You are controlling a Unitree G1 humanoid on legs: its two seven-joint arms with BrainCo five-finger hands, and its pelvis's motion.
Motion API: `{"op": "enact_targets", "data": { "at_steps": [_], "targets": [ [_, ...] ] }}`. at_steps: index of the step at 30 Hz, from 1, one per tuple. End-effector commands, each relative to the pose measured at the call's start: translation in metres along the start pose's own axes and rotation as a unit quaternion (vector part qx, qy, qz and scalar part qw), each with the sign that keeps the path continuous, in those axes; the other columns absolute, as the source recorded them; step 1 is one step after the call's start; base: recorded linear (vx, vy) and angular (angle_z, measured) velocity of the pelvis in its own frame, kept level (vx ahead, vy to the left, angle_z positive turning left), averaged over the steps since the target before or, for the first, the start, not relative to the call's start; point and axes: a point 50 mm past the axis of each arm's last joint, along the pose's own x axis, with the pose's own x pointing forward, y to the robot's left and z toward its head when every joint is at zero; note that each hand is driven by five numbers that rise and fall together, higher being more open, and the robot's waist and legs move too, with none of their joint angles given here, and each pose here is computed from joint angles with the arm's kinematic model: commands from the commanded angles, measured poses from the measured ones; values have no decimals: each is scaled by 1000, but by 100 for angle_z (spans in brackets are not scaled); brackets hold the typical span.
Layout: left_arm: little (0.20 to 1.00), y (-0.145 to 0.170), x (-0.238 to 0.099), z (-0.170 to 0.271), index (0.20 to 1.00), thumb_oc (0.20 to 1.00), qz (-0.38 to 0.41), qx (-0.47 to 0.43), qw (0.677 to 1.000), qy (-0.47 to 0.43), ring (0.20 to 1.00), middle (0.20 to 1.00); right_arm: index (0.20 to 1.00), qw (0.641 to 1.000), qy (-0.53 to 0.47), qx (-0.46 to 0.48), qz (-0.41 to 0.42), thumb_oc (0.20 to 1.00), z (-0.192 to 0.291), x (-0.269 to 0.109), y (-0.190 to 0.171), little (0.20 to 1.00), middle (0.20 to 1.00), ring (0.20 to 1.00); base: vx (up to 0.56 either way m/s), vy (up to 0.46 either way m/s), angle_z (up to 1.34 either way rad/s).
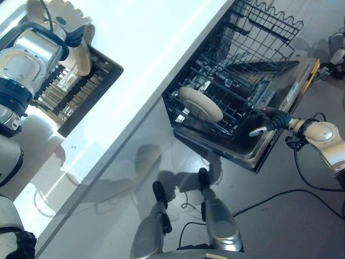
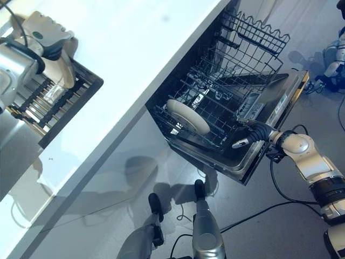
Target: Pick up plates and place into dishwasher.
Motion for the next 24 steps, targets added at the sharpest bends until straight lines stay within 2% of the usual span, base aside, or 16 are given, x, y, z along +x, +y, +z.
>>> {"op": "enact_targets", "data": {
  "at_steps": [1, 5, 8, 12, 17, 22, 24],
  "targets": [
    [200, 2, -11, -60, 200, 200, -47, 8, 992, 118, 200, 200, 1000, 995, -74, -40, -55, 1000, 34, -17, -34, 1000, 1000, 1000, 0, 0, 0],
    [200, -10, -16, -64, 200, 200, -76, 1, 989, 130, 200, 200, 1000, 994, -82, -42, -53, 1000, 39, -18, -33, 1000, 1000, 1000, -6, -8, 0],
    [200, -11, -18, -66, 200, 200, -55, -16, 989, 133, 200, 200, 1000, 993, -91, -48, -52, 1000, 42, -17, -31, 1000, 1000, 1000, -4, -44, 2],
    [200, -6, -21, -67, 200, 200, 38, -89, 986, 139, 200, 200, 1000, 989, -135, -35, -47, 1000, 52, -16, -20, 1000, 1000, 1000, 18, -77, 3],
    [200, -8, -27, -55, 200, 200, 174, -220, 951, 127, 200, 200, 1000, 968, -239, -5, -73, 1000, 71, -17, 1, 1000, 1000, 1000, 29, -113, 13],
    [200, -14, -35, -7, 200, 200, 287, -319, 902, 51, 200, 200, 1000, 942, -324, 2, -87, 1000, 100, -13, 20, 1000, 1000, 1000, 47, -113, 7],
    [200, -13, -40, 16, 200, 200, 310, -343, 887, 10, 200, 200, 1000, 935, -340, 3, -103, 1000, 108, -10, 25, 1000, 1000, 1000, 69, -122, 0]
  ]
}}
